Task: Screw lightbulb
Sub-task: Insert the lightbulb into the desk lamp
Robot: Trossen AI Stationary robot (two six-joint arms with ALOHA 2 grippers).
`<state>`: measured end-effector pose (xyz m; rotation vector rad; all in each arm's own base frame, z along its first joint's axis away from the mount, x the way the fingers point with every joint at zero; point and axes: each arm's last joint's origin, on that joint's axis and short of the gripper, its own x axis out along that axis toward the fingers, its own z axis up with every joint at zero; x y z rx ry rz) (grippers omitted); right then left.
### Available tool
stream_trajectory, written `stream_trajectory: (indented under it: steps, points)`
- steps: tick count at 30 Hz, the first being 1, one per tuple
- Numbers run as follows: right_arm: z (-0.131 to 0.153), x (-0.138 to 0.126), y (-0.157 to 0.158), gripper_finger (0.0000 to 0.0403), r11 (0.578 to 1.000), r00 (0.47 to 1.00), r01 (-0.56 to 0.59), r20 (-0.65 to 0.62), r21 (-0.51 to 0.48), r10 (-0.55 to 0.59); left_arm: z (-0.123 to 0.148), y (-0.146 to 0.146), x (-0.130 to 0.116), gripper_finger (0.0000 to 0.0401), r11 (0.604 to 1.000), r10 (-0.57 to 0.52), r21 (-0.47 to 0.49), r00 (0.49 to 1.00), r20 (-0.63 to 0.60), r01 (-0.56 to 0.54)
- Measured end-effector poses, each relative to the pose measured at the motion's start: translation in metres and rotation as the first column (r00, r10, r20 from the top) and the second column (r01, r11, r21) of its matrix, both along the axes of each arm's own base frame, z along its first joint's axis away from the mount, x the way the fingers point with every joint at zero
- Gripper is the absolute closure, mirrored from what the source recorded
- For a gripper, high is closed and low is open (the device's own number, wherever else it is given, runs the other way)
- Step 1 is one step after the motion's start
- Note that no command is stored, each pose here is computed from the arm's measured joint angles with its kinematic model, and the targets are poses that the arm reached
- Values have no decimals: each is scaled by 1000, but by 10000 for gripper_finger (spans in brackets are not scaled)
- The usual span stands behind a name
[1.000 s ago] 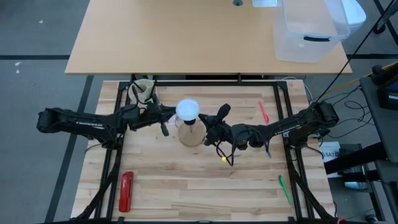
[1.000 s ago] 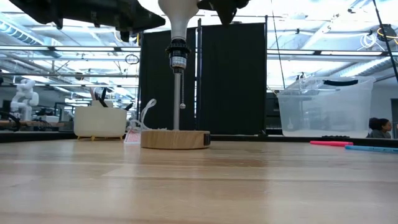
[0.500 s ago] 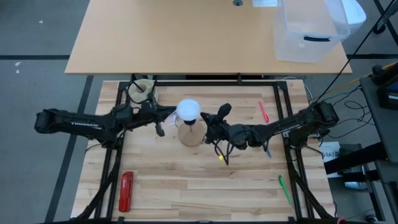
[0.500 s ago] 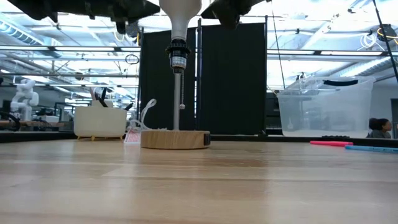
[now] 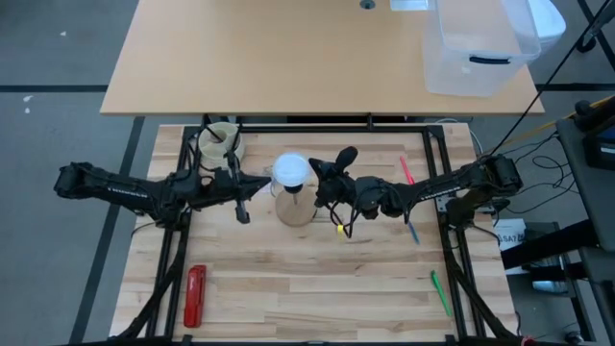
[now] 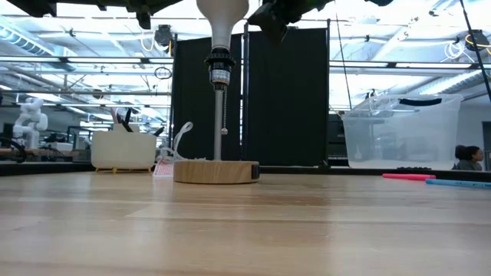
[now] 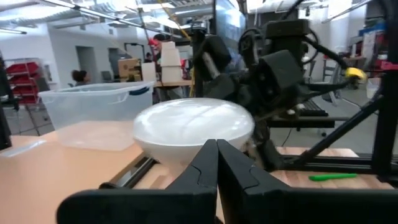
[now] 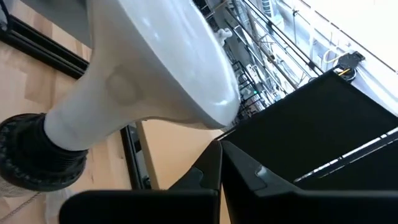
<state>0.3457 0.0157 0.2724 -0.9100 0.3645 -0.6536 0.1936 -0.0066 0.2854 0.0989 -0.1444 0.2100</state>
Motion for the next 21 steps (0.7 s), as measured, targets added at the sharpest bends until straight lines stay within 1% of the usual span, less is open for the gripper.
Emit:
stream_trajectory:
  steps: [4, 7, 14, 21]
  points:
    - [1, 1, 0, 403, 999, 999, -40, -2, -11, 40, 0, -2, 0, 401, 1000, -4, 12, 1000, -2, 4]
    - [2, 1, 0, 403, 999, 999, -47, 11, -10, 47, 0, -1, 0, 401, 1000, 2, 12, 1000, -5, -2]
    - [2, 1, 5, 403, 998, 998, -60, 10, -10, 60, -4, 10, 1, 401, 998, 57, 2, 998, -38, -57]
    - [2, 0, 13, 403, 998, 998, -68, 16, 3, 68, -4, 18, 1, 401, 996, 87, -6, 996, -37, -87]
